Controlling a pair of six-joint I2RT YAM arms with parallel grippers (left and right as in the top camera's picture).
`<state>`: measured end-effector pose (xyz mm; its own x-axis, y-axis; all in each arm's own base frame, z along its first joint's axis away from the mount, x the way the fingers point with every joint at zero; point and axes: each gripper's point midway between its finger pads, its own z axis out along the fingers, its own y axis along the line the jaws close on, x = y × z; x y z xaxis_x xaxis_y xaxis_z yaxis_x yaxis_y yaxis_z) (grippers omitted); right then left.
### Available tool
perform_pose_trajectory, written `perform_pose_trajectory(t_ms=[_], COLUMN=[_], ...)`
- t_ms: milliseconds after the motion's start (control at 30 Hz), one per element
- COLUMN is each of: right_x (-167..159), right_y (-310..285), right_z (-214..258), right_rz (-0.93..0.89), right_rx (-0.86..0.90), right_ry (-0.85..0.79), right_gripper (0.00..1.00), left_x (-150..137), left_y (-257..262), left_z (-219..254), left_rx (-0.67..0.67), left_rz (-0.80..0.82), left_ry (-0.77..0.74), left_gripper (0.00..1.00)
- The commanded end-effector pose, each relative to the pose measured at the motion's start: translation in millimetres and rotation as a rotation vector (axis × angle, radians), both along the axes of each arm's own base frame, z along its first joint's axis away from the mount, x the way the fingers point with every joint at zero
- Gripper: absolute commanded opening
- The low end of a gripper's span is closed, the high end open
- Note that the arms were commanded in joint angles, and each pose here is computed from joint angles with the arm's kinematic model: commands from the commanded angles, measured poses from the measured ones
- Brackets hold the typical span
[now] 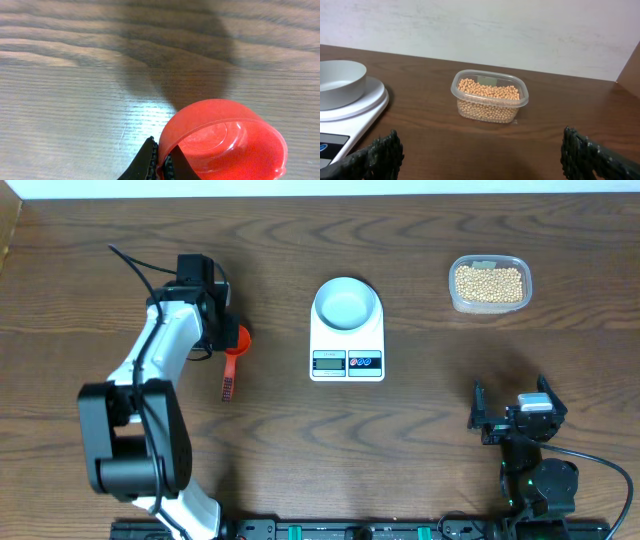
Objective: Scoop item into bowl and weigh 50g on scale
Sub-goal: 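Lift the red scoop with the left gripper toward the scale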
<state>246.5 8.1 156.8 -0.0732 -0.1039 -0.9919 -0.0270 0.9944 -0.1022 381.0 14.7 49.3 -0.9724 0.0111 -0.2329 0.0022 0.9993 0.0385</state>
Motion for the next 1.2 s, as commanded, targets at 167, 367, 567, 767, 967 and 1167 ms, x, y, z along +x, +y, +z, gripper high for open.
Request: perform_pose_trajectory(t_ms=[167,367,567,767,967,1167], right_x=[-0.4,-0.4,-0.4,-0.4,-0.4,-0.4], right_y=[0.6,0.6,0.7,0.7,0.7,0.7], right_z=[0.2,0.2,0.2,0.2,0.2,0.2], right_rz=[0.004,0.004,0.004,0.004,0.004,0.004], right_rx=[-0.013,-0.013,-0.013,-0.013,-0.013,-0.013], right_ry=[-0.003,-0.003,-0.003,-0.003,-0.003,-0.003], right_gripper=[0.99,0.99,0.99,0.99,0.99,0.99], left_x=[0.9,1.2,-1.6,-6.9,-21.5,-37.7], left_y=[0.6,0.6,0.5,0.4,0.0,-0.6], left_z=[46.4,73.4,103.3,120.7,117.9,109.8], left_rx=[-0.029,-0.062,-0.113,-0.188,-0.279,-0.314], left_rz=[0.103,0.190,0.304,0.472,0.738,0.920], left_ry=[-0.124,-0.201,-0.285,-0.328,-0.282,-0.213], left_gripper=[0.07,0.07,0.07,0.07,0.07,0.07])
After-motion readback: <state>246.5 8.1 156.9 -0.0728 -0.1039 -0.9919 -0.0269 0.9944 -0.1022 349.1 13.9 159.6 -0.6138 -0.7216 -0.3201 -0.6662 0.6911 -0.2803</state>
